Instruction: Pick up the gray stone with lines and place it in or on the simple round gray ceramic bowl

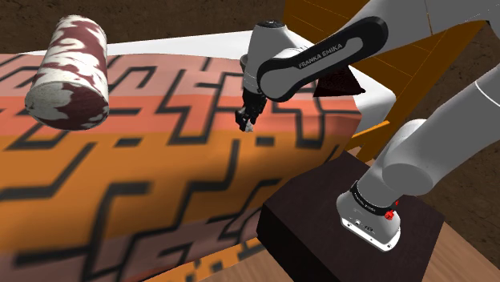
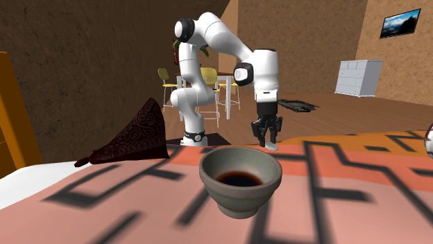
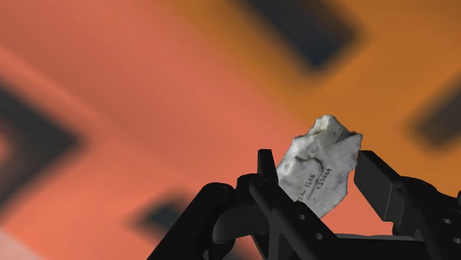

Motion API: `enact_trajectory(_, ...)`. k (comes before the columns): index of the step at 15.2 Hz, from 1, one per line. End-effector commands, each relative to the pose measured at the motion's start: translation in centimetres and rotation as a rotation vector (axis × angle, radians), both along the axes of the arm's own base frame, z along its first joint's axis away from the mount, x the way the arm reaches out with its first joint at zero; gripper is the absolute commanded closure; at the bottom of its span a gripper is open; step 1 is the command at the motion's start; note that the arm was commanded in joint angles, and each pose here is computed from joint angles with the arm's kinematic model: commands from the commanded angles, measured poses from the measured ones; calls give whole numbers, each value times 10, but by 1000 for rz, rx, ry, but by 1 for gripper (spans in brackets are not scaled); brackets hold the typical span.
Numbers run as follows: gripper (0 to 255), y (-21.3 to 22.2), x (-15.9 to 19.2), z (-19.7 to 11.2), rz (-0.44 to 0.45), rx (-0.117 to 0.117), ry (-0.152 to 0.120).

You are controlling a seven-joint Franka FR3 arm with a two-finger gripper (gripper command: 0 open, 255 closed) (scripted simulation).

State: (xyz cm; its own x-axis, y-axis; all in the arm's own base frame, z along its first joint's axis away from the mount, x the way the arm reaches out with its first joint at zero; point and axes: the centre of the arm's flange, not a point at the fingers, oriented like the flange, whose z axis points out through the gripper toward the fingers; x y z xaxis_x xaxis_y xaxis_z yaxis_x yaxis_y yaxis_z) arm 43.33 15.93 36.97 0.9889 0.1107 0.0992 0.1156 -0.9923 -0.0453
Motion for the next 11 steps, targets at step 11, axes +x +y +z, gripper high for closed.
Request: enact_trajectory(11, 255, 1, -1, 59, 2, -1, 5)
